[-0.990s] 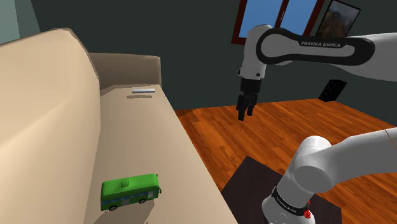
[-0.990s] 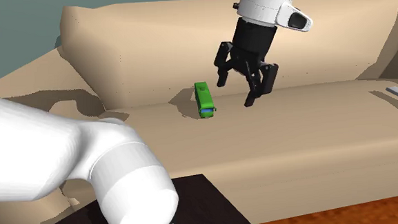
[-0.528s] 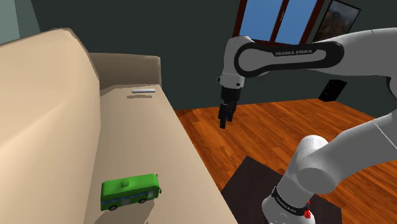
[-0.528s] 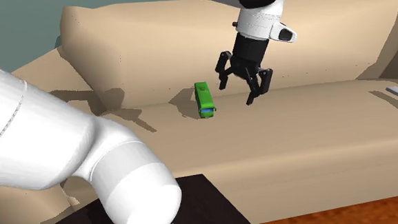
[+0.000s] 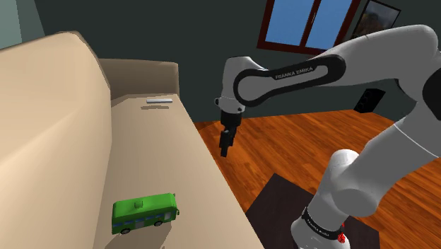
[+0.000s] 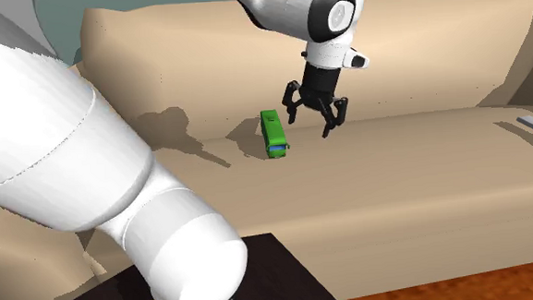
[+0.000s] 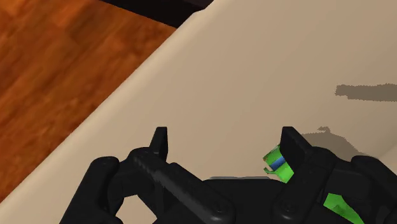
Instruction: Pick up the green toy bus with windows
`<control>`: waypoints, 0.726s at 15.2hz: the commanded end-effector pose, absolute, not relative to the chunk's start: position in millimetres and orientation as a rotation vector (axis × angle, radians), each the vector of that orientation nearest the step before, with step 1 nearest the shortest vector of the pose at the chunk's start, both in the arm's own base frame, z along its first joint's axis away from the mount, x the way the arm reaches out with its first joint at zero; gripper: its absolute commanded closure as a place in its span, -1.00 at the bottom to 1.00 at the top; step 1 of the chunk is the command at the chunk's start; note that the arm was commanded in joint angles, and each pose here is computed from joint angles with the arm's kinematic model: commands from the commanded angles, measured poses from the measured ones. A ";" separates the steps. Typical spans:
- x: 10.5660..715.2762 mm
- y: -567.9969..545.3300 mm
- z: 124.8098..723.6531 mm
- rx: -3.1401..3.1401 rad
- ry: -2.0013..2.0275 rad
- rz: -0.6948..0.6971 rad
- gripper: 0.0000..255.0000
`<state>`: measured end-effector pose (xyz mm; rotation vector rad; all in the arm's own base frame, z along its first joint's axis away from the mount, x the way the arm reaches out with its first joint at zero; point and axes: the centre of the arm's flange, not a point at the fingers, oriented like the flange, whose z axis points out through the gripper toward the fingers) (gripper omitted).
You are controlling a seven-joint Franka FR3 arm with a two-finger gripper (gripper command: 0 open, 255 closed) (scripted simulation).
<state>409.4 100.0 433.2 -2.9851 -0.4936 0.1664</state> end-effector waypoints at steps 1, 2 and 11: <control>423.9 121.3 422.3 -2.974 -0.570 0.146 -1.00; 429.4 131.4 416.2 -2.968 -0.607 0.138 -1.00; 469.5 227.5 363.5 -2.895 -0.937 0.060 -1.00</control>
